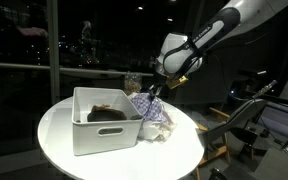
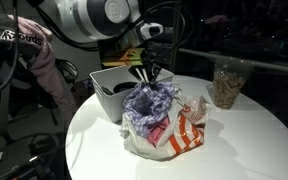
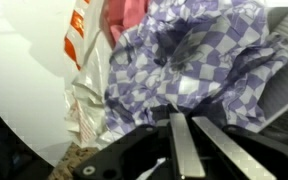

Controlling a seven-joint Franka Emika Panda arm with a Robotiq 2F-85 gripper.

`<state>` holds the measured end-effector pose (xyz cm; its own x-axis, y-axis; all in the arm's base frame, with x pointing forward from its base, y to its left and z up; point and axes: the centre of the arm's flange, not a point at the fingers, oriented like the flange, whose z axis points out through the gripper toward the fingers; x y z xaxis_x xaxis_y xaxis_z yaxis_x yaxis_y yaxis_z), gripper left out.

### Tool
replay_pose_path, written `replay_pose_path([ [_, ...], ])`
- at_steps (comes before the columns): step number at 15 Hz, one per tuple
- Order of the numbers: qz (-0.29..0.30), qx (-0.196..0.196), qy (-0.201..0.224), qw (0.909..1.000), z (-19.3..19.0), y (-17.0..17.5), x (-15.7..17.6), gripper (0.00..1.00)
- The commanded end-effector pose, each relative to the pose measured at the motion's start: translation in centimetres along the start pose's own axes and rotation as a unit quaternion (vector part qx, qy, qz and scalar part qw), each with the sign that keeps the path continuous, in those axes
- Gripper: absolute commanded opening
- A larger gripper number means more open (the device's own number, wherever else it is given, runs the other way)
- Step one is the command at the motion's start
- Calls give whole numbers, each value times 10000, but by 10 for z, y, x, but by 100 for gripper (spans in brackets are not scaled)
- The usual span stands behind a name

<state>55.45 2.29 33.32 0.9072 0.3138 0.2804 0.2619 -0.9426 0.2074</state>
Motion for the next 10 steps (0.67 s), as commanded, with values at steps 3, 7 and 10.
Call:
replay_pose_path([
  [3, 286, -335, -493, 9978, 48, 9, 16, 2],
  [7, 214, -844, -668, 9940, 89, 11, 23, 2],
  [10, 363, -1134, -1073, 9871, 129, 20, 18, 2],
])
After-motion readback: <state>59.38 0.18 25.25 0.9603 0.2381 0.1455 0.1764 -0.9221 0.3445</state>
